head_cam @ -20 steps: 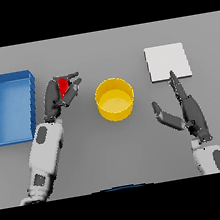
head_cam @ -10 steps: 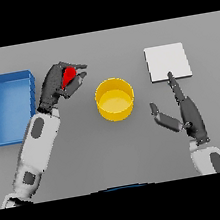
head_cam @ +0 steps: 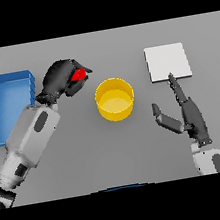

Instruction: Pick up the red beaker and tilt it to pour out 1 green nut into yellow bowl. Pick up the yellow bowl and place it on the metallic measuring scale.

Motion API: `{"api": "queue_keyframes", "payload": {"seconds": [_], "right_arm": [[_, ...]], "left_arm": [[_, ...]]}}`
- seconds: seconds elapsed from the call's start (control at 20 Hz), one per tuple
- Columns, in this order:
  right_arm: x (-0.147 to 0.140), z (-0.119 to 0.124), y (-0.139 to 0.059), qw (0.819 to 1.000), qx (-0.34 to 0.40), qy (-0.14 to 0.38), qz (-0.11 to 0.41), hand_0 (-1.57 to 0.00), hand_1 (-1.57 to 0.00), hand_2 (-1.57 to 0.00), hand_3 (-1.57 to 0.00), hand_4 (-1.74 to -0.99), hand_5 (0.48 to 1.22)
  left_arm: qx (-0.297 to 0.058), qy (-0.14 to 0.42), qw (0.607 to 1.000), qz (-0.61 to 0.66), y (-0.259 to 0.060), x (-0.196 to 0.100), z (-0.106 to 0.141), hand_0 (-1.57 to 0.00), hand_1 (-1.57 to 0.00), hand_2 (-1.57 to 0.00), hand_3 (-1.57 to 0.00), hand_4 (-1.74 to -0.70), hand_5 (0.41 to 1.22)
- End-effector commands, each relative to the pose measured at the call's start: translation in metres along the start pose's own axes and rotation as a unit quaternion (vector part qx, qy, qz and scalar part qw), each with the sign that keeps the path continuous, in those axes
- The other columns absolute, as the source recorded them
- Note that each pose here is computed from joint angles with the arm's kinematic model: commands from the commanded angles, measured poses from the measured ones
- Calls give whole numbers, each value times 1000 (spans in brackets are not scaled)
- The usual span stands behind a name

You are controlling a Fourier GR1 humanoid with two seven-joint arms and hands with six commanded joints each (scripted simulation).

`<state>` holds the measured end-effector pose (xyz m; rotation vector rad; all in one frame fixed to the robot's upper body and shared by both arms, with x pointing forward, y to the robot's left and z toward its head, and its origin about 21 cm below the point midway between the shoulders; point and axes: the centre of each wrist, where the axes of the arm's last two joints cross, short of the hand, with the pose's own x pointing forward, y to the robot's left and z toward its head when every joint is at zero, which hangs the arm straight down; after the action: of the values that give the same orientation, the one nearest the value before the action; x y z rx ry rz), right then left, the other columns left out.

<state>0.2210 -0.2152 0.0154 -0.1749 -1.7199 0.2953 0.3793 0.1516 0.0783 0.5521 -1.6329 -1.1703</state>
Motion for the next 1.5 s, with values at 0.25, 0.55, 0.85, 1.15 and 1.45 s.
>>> {"api": "queue_keyframes", "payload": {"seconds": [0.25, 0.55, 0.85, 1.15, 1.45], "right_arm": [[-3, 1, 2, 1000, -1, 3, -7, 1, 1, 1, 1, -1264, 717], [0, -7, 5, 1000, -12, -3, -8, 1, 1, 1, 1, -1237, 671], [-3, -4, 8, 1000, -22, 0, -1, 1, 1, 1, 1, -1195, 647], [-4, -3, 6, 1000, -28, 6, -3, 1, 1, 1, 1, -1180, 630], [1, -3, 6, 1000, -25, 4, 0, 1, 1, 1, 1, -1162, 627]], "left_arm": [[-76, -47, 975, -205, 4, 22, -26, -1570, -1570, -1570, -1570, -1740, 1193], [-166, -82, 914, -360, 4, 52, -51, -1571, -1571, -1571, -1571, -1672, 1214], [-216, -102, 849, -471, 0, 70, -60, -1571, -1571, -1571, -1571, -1720, 1219], [-225, -129, 779, -570, -6, 82, -67, -1571, -1571, -1571, -1571, -1735, 1220], [-220, -162, 692, -668, -13, 97, -75, -1571, -1571, -1571, -1571, -1734, 1221]]}}
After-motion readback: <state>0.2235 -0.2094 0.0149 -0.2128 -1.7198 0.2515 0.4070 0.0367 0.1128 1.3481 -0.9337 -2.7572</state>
